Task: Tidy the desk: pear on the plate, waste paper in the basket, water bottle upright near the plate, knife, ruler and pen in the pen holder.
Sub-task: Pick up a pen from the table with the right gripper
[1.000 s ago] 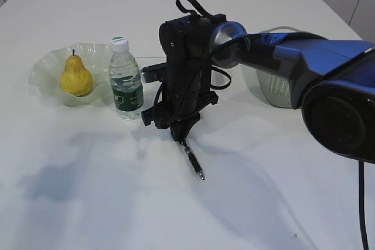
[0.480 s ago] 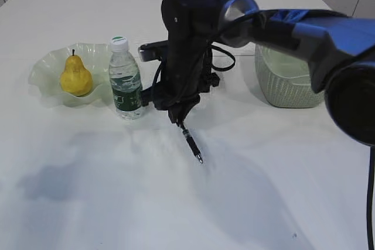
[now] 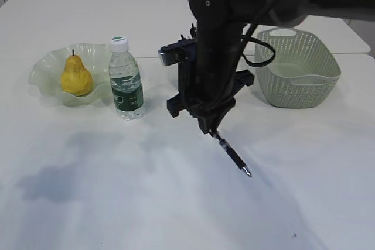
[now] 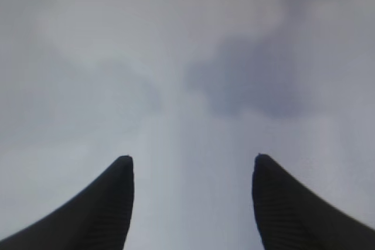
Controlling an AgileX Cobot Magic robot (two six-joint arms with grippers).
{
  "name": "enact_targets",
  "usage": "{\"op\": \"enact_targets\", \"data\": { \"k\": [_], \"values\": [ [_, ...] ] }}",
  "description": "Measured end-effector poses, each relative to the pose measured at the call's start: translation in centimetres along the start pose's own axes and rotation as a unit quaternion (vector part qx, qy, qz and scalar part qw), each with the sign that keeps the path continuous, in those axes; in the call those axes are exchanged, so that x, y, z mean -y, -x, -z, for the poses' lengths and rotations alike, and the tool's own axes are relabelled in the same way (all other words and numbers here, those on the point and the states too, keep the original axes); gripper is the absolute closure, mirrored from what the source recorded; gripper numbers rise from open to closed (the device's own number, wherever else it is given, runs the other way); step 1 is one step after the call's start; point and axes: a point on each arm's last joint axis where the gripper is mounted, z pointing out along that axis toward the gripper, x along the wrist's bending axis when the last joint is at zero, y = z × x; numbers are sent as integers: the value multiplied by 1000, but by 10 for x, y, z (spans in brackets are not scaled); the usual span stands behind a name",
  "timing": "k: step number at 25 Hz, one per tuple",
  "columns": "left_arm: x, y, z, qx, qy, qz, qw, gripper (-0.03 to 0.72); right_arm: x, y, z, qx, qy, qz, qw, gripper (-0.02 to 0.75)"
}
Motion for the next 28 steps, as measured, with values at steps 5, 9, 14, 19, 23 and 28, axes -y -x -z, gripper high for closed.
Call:
{"op": "enact_targets", "data": {
  "k": [5, 9, 14, 19, 23, 28],
  "values": [
    [0, 0, 0, 0, -1, 0, 1000, 241, 41, 10, 10, 4, -19, -1, 1000, 647],
    [1, 0, 0, -2, -8, 0, 1000, 241, 65, 23, 18, 2, 26, -6, 1000, 647],
    [2, -1, 0, -3, -12, 0, 1000, 241, 69, 49, 33, 7, 118, -32, 992, 647],
    [2, -1, 0, -4, -13, 0, 1000, 241, 52, 65, 42, 19, 231, -33, 972, 647],
    [2, -1, 0, -4, -13, 0, 1000, 241, 34, 66, 53, 24, 341, -29, 939, 647],
    [3, -1, 0, -4, -15, 0, 1000, 241, 12, 67, 53, 28, 449, -23, 893, 647]
  ]
}}
